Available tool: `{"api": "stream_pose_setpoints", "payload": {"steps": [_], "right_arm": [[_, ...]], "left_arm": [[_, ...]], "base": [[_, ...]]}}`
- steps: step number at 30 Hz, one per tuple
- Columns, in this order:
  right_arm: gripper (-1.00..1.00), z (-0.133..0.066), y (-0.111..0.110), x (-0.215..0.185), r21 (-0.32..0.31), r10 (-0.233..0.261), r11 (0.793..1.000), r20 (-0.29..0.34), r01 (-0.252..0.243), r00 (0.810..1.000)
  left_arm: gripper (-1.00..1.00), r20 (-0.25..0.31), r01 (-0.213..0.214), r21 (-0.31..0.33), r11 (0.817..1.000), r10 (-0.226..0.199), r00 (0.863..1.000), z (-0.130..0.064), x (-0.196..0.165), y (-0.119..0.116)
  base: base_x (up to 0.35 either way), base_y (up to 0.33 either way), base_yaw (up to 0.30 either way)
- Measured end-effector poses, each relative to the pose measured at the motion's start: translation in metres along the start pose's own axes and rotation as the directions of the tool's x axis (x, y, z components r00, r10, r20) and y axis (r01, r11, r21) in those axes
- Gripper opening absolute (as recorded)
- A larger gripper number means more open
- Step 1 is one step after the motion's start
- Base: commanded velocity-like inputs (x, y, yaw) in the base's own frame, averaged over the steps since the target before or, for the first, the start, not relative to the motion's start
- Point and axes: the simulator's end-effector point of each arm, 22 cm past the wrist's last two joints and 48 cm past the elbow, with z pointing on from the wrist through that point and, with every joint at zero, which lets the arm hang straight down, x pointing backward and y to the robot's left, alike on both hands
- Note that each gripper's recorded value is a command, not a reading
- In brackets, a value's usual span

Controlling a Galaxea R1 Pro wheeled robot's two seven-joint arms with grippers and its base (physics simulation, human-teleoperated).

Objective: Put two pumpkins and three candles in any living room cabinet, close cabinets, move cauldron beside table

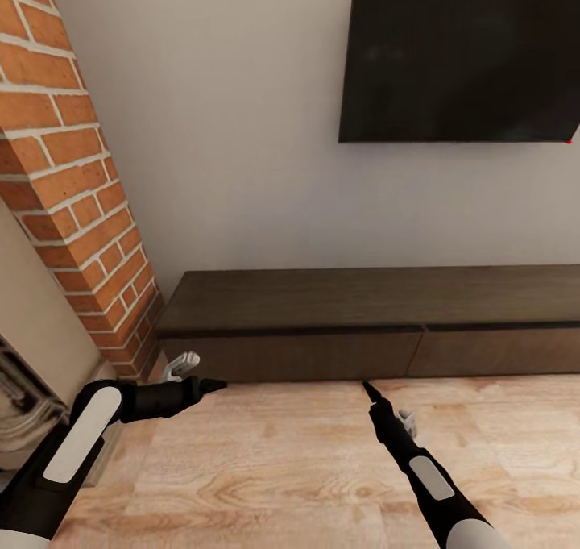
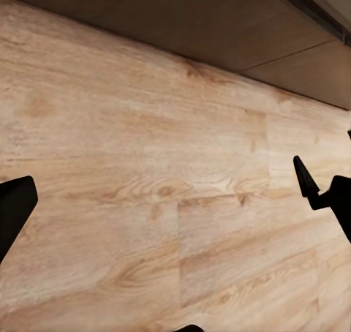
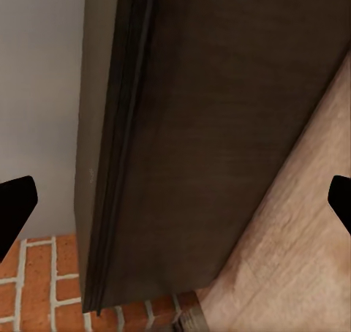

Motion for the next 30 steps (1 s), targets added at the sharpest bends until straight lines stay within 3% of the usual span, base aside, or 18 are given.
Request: {"api": "stream_pose_setpoints", "payload": {"steps": [8, 12, 18, 24, 30], "right_arm": [[1.0, 0.004, -0.014, -0.002, -0.008, -0.008, 1.0, 0.052, 0.008, 0.999], [1.0, 0.003, -0.012, -0.004, -0.069, 0.02, 0.997, 0.063, -0.016, 0.998], [1.0, -0.001, -0.004, 0.013, -0.171, 0.125, 0.976, -0.051, -0.132, 0.991], [1.0, -0.005, 0.0, 0.01, -0.26, 0.147, 0.954, -0.038, -0.152, 0.988], [1.0, -0.005, -0.01, 0.011, -0.278, 0.154, 0.948, -0.028, -0.156, 0.988]], "left_arm": [[1.0, -0.01, -0.008, 0.002, 1.0, 0.008, 1.0, 0.012, 0.014, 0.009], [1.0, -0.011, -0.014, 0.003, 1.0, 0.014, 1.0, 0.017, 0.019, 0.013], [1.0, -0.011, -0.014, 0.005, 1.0, 0.014, 1.0, 0.024, 0.027, 0.021], [1.0, -0.011, -0.014, 0.004, 1.0, 0.014, 1.0, 0.031, 0.035, 0.03], [1.0, -0.01, -0.013, 0.004, 1.0, 0.013, 1.0, 0.039, 0.043, 0.039]], "base": [[0.0, 0.0, 0.0], [0.0, 0.0, 0.0], [0.0, 0.0, 0.0], [0.0, 0.0, 0.0], [0.0, 0.0, 0.0]]}}
